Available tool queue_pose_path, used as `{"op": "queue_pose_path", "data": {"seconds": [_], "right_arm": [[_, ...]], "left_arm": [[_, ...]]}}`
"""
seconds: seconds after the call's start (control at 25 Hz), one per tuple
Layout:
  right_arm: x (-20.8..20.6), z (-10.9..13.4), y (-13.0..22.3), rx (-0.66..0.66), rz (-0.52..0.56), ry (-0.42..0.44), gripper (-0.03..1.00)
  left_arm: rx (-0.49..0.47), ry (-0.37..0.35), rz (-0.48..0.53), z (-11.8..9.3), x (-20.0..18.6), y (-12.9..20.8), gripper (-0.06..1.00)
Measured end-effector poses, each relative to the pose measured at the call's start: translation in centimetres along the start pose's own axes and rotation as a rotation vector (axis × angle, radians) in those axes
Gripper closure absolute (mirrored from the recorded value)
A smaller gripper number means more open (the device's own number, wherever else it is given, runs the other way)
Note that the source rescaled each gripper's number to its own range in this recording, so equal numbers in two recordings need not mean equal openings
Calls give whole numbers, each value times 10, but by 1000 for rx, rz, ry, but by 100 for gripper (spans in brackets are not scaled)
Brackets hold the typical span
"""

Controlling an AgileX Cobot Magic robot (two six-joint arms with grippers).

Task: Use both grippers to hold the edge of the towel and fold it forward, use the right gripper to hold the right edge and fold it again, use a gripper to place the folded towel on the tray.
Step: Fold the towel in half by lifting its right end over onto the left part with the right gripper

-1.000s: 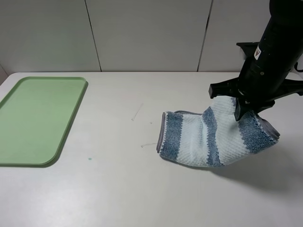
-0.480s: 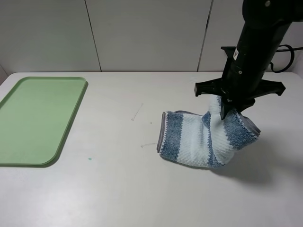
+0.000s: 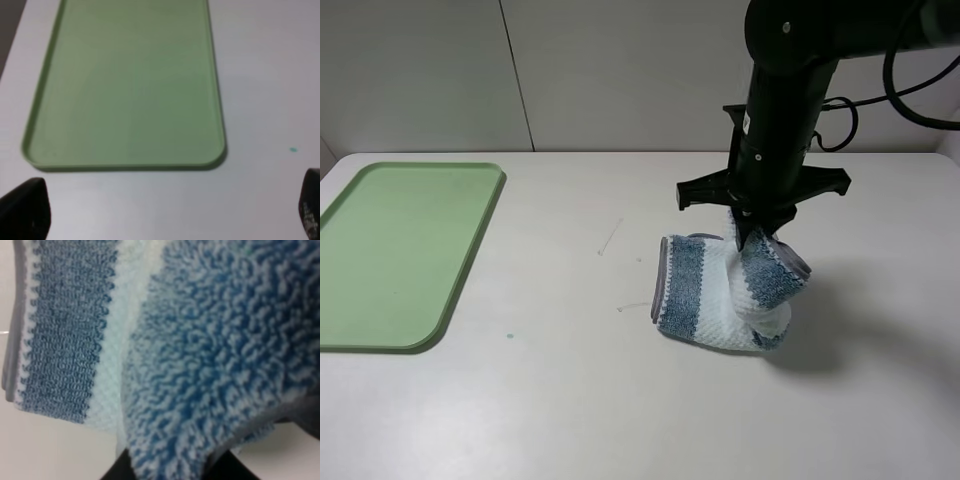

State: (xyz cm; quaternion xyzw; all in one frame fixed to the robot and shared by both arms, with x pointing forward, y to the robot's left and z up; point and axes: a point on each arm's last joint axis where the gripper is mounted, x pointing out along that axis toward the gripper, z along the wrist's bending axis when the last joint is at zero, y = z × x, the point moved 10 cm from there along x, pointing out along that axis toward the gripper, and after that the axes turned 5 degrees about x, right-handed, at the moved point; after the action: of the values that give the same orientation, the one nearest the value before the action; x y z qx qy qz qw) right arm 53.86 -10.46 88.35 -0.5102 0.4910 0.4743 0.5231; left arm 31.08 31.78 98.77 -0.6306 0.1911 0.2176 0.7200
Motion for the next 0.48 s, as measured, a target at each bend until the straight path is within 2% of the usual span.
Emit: {"op": "queue_pose_path", "data": {"seconds": [0.28, 0.32, 0.36, 0.44, 0.48], "right_arm": [[2, 1, 0, 6, 5, -3, 83], [2, 2, 0, 8, 4, -8, 76], [2, 4, 0, 13, 6, -16, 61], [2, 8, 1, 18, 11, -36, 22], [2, 10, 1, 5, 9, -45, 12]], "left_arm": [[20, -49, -3, 9, 0, -1, -6], [22, -52, -4, 10, 0, -1, -6], [23, -54, -6, 10, 0, -1, -6], [23, -56, -10, 11, 0, -2, -6], [23, -56, -11, 11, 0, -2, -6]]}}
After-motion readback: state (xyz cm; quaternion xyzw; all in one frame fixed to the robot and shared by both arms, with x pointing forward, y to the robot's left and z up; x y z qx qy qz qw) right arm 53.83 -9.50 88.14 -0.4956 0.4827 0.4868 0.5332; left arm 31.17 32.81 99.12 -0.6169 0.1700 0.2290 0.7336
